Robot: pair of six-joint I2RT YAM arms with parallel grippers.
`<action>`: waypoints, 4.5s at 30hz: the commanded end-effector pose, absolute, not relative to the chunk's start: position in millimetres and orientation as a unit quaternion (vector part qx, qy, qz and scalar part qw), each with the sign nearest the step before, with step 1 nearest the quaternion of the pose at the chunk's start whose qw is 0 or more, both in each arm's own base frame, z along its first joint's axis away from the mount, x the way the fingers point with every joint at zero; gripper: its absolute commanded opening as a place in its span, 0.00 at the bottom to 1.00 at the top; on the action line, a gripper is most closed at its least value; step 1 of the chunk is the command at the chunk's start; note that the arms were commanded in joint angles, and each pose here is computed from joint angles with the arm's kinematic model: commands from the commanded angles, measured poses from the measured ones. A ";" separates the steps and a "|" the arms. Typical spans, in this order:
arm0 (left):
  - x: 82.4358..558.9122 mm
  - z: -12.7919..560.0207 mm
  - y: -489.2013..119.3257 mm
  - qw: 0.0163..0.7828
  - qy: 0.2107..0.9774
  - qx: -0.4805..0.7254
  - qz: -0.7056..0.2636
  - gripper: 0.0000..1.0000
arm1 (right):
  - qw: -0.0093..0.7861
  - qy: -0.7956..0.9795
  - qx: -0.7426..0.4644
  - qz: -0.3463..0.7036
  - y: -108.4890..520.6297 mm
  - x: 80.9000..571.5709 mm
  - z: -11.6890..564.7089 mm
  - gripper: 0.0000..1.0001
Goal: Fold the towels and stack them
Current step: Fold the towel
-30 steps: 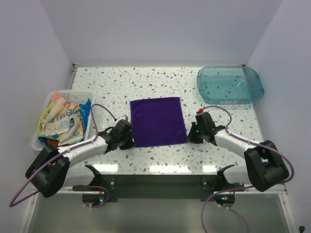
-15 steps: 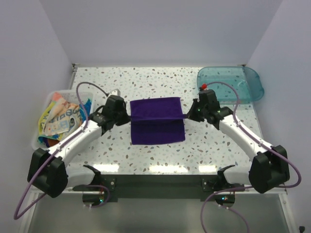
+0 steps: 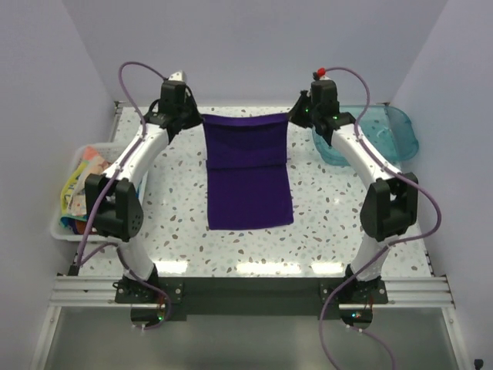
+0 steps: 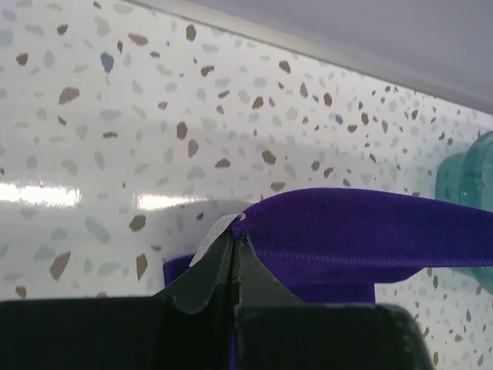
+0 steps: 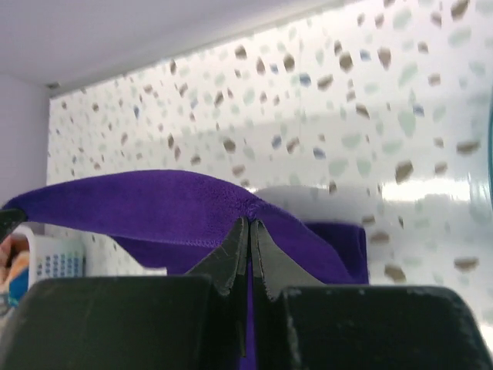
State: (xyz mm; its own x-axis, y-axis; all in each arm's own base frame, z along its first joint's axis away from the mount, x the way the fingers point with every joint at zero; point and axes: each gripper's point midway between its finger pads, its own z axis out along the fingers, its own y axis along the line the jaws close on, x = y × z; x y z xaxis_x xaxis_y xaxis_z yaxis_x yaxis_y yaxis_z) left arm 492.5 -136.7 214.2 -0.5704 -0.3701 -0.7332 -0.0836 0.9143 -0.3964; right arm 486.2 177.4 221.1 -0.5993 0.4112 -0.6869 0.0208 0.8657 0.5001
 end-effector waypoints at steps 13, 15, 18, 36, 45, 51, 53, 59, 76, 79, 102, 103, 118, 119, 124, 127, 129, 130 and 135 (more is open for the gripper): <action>580.3 255.8 -132.2 0.515 0.826 -0.074 -0.218 0.01 | 0.522 0.808 0.066 0.265 190.5 580.9 273.6 0.00; 568.2 244.6 -133.8 0.500 0.833 -0.074 -0.224 0.02 | 0.505 0.819 0.063 0.266 191.0 571.4 258.7 0.00; 544.2 227.2 -136.4 0.470 0.846 -0.081 -0.237 0.03 | 0.475 0.835 0.062 0.271 190.8 548.9 245.5 0.00; 358.5 123.5 -129.2 0.307 0.904 -0.145 -0.258 0.05 | 0.272 0.929 0.104 0.230 155.3 369.8 137.2 0.00; 299.4 78.0 -151.8 0.255 0.923 -0.138 -0.253 0.06 | 0.210 0.945 0.109 0.224 150.0 321.8 92.1 0.00; 288.0 64.3 -154.7 0.245 0.931 -0.131 -0.238 0.06 | 0.203 0.947 0.107 0.223 149.6 320.2 82.5 0.00; 298.5 76.5 -154.6 0.260 0.928 -0.129 -0.234 0.06 | 0.212 0.946 0.101 0.224 150.8 326.6 92.8 0.00; 308.9 120.3 -148.1 0.295 0.923 -0.117 -0.219 0.06 | 0.234 0.941 0.089 0.227 149.2 325.9 128.9 0.00; 193.9 34.8 -159.0 0.175 0.945 -0.119 -0.248 0.07 | 0.152 0.957 0.113 0.220 136.2 235.2 45.9 0.00; 183.6 24.2 -166.5 0.162 0.947 -0.113 -0.252 0.07 | 0.134 0.962 0.119 0.208 131.7 226.5 25.9 0.00; 171.4 49.0 -156.1 0.192 0.946 -0.134 -0.226 0.46 | 0.164 0.970 0.090 0.152 109.2 218.8 49.1 0.51; 176.4 54.7 -153.7 0.206 0.943 -0.137 -0.222 0.49 | 0.174 0.970 0.087 0.147 107.9 223.1 57.7 0.53; 246.5 61.6 -213.0 0.232 0.946 -0.048 -0.220 0.35 | 0.183 0.966 0.031 0.178 164.2 249.3 32.9 0.29; 241.9 53.9 -212.7 0.224 0.949 -0.047 -0.216 0.35 | 0.170 0.970 0.032 0.173 162.8 244.5 24.1 0.29; 202.2 11.5 -199.8 0.167 0.965 -0.056 -0.197 0.34 | 0.107 0.982 0.035 0.150 150.7 203.0 -3.0 0.29; 177.8 -3.6 -189.6 0.141 0.969 -0.068 -0.189 0.33 | 0.083 0.985 0.041 0.145 143.8 177.2 -7.7 0.31; 164.6 -8.5 -183.0 0.131 0.970 -0.074 -0.189 0.33 | 0.083 0.984 0.042 0.150 142.2 167.8 -3.8 0.32; 159.6 -8.2 -181.0 0.126 0.971 -0.076 -0.189 0.33 | 0.072 0.985 0.041 0.148 139.4 158.6 -4.2 0.32; 178.6 29.3 -184.9 0.177 0.961 -0.068 -0.200 0.41 | 0.114 0.977 0.022 0.178 146.6 168.8 28.7 0.37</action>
